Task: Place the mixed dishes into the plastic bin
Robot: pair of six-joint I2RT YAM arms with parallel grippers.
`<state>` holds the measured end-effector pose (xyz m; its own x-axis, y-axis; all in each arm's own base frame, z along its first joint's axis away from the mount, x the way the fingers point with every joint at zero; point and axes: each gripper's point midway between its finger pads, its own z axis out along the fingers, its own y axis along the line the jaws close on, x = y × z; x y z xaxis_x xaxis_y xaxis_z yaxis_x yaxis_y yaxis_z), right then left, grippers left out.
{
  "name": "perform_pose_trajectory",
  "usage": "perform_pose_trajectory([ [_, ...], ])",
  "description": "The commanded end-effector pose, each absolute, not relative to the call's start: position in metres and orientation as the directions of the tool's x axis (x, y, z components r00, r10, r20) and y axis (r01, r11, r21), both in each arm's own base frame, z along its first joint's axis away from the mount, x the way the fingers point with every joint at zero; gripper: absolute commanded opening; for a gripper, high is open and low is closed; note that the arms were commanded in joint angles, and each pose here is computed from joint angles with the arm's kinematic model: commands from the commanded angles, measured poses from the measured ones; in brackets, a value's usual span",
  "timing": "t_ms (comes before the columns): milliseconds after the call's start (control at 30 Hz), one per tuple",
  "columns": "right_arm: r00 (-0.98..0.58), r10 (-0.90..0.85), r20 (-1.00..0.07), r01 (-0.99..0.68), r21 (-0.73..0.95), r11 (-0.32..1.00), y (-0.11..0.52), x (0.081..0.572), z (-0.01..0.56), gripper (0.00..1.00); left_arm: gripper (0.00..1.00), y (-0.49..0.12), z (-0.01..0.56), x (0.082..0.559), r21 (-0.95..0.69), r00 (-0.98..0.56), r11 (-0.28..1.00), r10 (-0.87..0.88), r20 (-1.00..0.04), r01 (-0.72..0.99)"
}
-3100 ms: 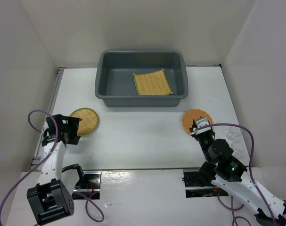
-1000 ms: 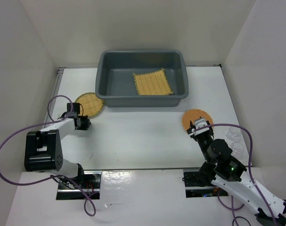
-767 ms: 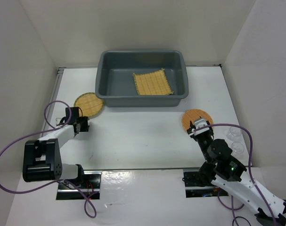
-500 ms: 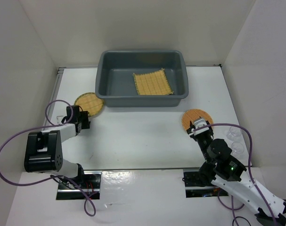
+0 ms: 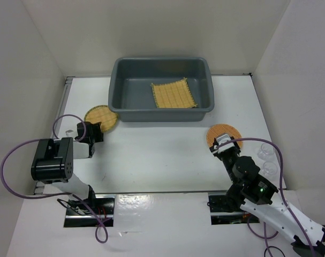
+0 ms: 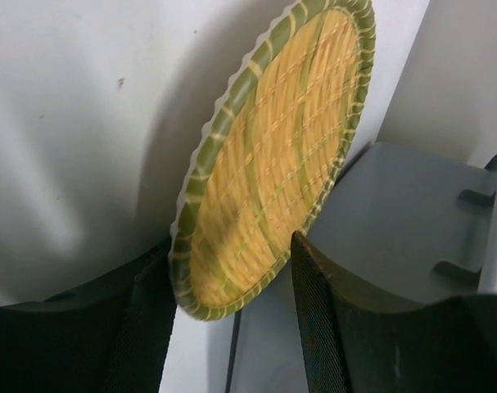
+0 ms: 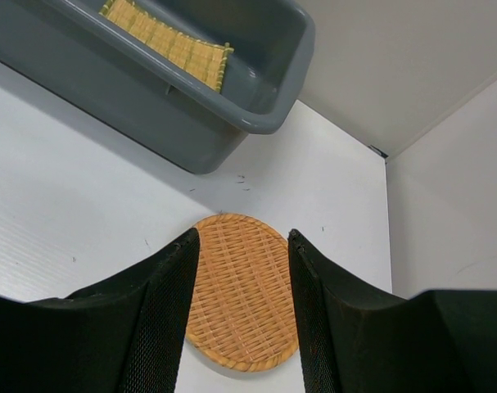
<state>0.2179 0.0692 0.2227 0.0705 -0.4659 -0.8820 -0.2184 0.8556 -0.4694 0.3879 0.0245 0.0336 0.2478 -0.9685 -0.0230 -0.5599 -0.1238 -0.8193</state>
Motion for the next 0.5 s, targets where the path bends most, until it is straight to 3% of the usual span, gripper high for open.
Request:
perform_pose_trajectory([
  [0,0.076,-0.463,-0.883,-0.224,-0.467,0.855,0.073,0.219,0.223,0.53,0.62,0.033,0.006,0.382,-0.777,0.274,-0.125,-0.96,-0.063,-0.617],
  [100,0.076,-0.463,-0.883,-0.224,-0.467,0.855,0.073,0.219,0.223,0.53,0.57,0.032,0.004,0.392,-0.788,0.266,-0.124,-0.963,-0.052,-0.603],
  [267,0.076,-0.463,-0.883,-0.224,-0.467,0.855,0.073,0.219,0.223,0.53,0.23,0.031,0.001,0.4,-0.79,0.27,-0.144,-0.962,-0.028,-0.596],
  [467,0.076,-0.463,-0.883,-0.224,-0.467,0.855,0.073,0.219,0.223,0.54,0.1,0.049,0.018,0.383,-0.808,0.379,-0.2,-0.925,-0.031,-0.554],
])
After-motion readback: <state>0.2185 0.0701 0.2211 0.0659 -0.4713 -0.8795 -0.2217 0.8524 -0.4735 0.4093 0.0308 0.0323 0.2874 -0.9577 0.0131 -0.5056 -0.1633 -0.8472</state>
